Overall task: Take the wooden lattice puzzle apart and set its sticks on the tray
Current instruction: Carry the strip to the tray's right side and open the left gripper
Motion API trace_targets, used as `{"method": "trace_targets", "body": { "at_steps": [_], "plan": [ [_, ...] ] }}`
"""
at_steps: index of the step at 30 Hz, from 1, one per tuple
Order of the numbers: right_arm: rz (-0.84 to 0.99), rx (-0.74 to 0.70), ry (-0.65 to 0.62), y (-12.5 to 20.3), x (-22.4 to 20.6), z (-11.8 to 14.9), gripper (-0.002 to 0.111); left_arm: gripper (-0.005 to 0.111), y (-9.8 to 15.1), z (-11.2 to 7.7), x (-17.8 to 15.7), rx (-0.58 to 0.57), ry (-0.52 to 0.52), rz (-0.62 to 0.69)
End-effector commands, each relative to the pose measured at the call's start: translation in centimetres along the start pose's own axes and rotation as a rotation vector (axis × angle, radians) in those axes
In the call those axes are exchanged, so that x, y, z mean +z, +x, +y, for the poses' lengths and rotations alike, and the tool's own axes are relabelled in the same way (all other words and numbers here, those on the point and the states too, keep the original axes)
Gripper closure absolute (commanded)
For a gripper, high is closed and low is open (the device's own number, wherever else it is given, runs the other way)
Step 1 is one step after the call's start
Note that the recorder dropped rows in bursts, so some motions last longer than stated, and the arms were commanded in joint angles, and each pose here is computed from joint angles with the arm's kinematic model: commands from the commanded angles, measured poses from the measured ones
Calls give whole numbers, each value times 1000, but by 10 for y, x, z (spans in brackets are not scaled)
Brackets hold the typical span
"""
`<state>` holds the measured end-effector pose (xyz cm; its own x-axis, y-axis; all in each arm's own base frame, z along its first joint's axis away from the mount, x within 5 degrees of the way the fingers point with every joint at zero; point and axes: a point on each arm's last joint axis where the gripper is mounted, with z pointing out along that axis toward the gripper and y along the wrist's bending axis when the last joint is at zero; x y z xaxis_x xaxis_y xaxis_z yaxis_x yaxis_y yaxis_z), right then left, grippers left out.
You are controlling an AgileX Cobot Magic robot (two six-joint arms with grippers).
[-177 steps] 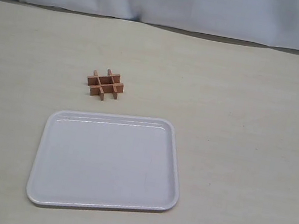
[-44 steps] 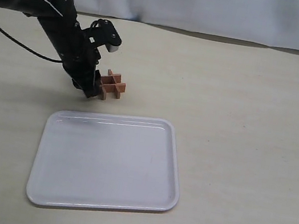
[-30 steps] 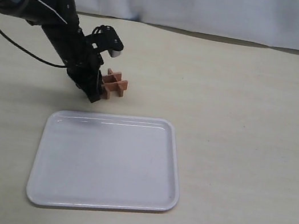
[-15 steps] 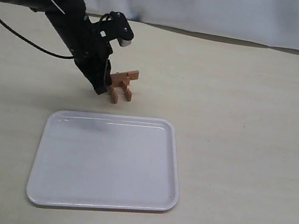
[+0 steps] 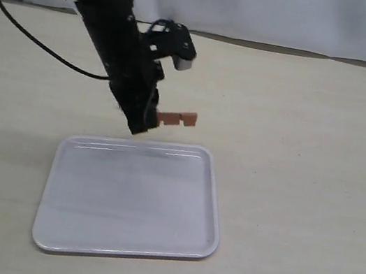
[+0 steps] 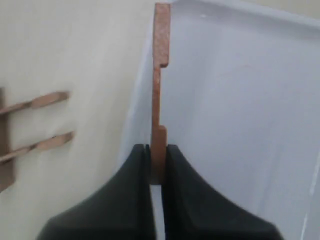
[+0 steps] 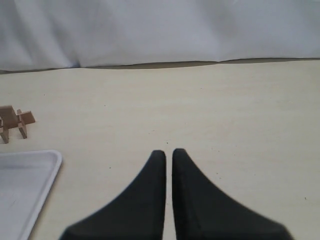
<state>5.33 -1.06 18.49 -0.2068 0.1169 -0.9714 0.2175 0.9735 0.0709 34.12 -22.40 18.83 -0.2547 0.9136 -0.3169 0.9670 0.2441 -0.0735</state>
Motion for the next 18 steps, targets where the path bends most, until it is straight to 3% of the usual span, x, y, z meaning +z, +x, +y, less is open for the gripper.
{"method": "trace_targets", "body": {
  "at_steps": [1, 6, 13, 18],
  "plan": [
    [-20, -6, 6, -1, 0, 0, 104, 107, -25, -42, 22, 140, 52, 100],
    [-20, -6, 6, -1, 0, 0, 104, 107, -32, -63, 45, 211, 47, 216],
    [-20, -6, 6, -1, 0, 0, 104, 107, -31, -47, 46, 89, -45, 176],
    [-20, -6, 6, -1, 0, 0, 104, 107, -29, -43, 46, 29, -52, 161]
  ]
}}
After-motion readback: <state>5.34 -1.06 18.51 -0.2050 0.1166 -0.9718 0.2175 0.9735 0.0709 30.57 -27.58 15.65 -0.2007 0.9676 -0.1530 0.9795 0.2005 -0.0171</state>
